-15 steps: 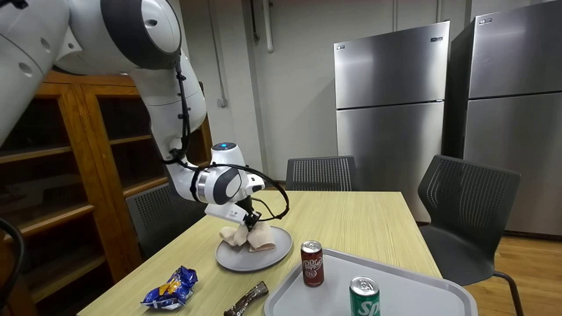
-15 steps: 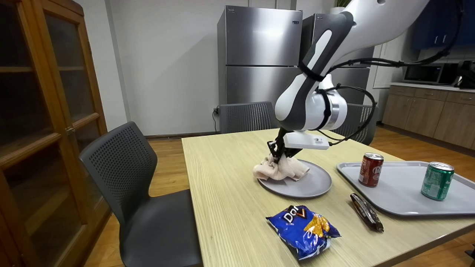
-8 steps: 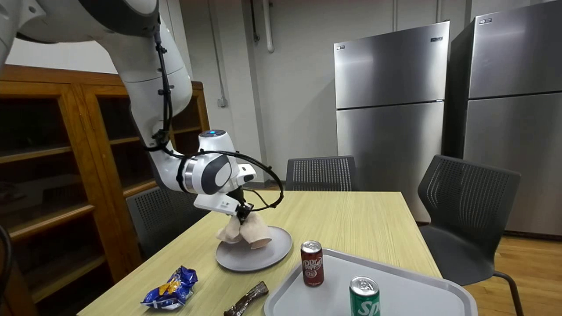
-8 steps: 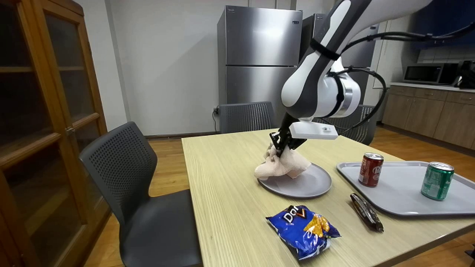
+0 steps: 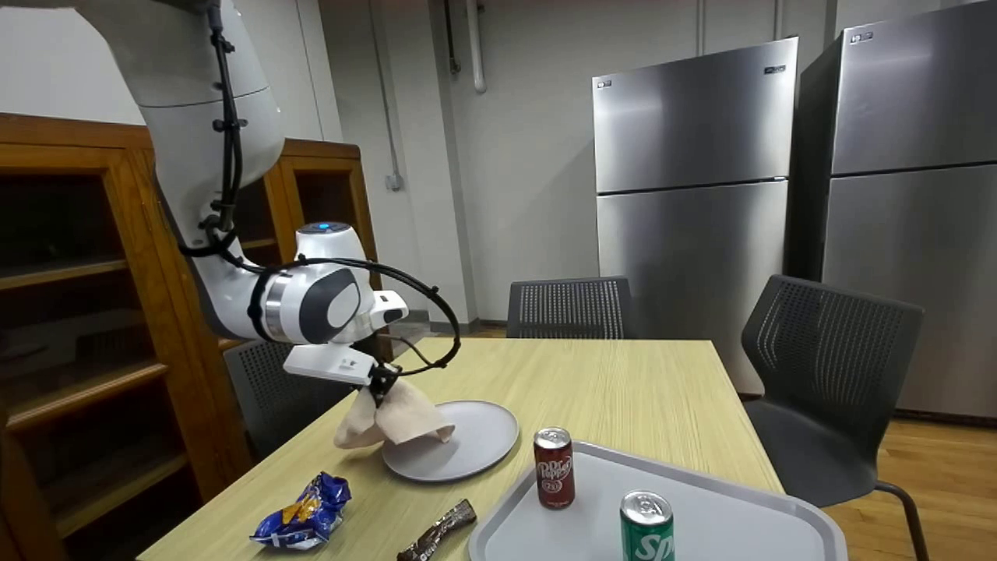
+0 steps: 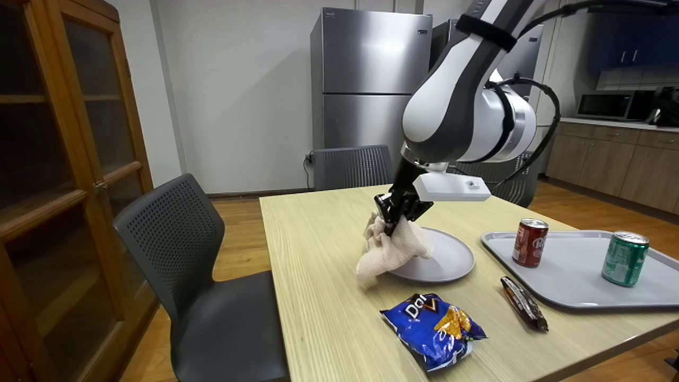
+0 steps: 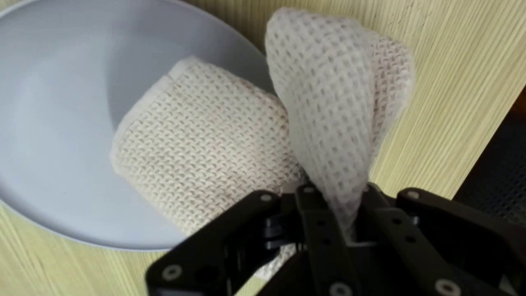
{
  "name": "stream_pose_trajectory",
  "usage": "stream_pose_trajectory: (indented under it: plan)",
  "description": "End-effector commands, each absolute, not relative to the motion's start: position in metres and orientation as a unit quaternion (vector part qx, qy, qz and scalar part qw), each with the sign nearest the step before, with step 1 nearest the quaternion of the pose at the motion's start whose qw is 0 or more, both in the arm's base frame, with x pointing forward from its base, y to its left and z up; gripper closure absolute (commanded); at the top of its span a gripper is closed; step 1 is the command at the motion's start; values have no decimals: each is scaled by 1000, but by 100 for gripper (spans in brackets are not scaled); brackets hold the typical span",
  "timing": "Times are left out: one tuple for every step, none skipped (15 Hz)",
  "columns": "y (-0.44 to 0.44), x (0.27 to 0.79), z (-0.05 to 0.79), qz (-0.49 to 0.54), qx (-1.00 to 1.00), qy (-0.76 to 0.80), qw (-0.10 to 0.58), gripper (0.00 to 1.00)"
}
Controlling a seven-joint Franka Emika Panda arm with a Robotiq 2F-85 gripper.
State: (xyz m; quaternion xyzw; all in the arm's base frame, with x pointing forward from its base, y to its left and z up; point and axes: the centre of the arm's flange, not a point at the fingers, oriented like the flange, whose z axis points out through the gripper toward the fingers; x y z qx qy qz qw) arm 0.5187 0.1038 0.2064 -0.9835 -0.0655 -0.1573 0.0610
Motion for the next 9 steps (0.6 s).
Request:
stream_pose_trajectory:
  plan:
    - [125,483,218,-157,-981,-93,61,97]
    - [130,478,217,-153,-981,-100,61,97]
    - [138,474,214,-150,-981,-107,60,97]
    - [144,471,211,-146,-981,-114,60,97]
    - [151,469,207,-142,-981,-121,59,97]
    - [159,467,204,-140,-980,-128,57,97]
    - [164,466,201,-138,-980,-135,57,97]
    - [170,466,199,-135,-979,-141,56,97]
    - [175,466,197,-132,-979,-147,54,97]
